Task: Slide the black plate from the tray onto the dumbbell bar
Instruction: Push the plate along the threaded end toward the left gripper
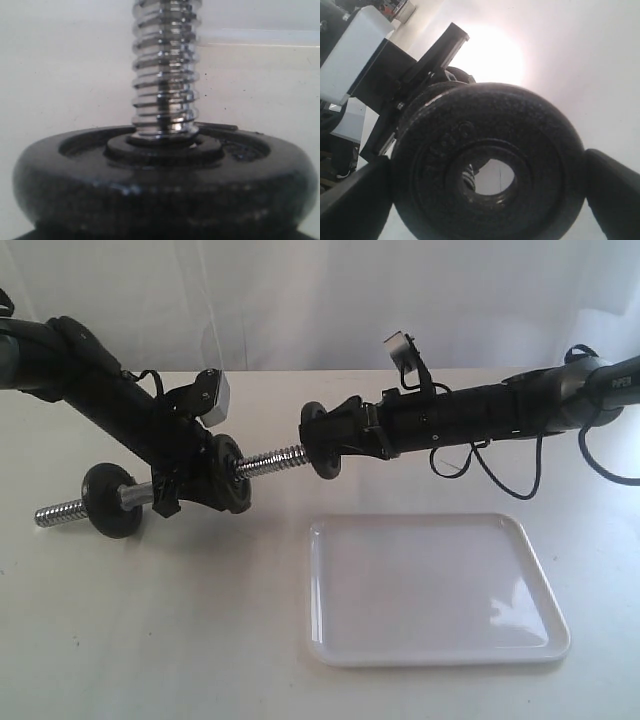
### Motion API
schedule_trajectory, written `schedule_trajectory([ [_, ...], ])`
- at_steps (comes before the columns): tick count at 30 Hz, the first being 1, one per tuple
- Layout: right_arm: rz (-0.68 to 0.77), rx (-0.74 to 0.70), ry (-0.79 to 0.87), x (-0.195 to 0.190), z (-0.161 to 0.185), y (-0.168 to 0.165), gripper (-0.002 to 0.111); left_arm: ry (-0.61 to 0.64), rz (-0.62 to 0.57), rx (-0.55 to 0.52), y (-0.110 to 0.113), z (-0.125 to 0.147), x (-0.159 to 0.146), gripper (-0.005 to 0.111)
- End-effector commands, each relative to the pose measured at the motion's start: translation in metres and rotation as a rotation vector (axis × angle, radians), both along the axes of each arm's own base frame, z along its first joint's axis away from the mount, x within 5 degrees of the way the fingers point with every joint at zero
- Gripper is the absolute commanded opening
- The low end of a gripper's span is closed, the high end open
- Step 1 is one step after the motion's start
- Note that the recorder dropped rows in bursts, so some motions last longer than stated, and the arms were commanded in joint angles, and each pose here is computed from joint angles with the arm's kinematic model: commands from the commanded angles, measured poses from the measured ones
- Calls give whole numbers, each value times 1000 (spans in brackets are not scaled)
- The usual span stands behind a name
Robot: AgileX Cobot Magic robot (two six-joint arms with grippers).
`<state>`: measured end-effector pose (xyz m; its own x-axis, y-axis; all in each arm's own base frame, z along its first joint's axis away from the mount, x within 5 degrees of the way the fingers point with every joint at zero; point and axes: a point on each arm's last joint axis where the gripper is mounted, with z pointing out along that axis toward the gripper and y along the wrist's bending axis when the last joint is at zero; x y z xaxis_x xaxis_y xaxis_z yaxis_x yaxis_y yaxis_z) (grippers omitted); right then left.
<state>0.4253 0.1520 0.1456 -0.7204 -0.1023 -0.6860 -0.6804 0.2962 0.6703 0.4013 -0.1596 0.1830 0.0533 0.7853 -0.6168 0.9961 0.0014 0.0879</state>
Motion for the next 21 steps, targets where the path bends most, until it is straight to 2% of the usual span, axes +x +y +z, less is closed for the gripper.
schedule_trajectory([
  [1,62,34,-21,-6,16,6,0,-60,29,-145,-6,54,-8,0],
  [13,54,13,-19,-7,19,-5,0,-58,27,-146,-6,54,-8,0],
  [21,29,72,-41,-6,23,3,0,-58,27,-146,-6,54,-8,0],
])
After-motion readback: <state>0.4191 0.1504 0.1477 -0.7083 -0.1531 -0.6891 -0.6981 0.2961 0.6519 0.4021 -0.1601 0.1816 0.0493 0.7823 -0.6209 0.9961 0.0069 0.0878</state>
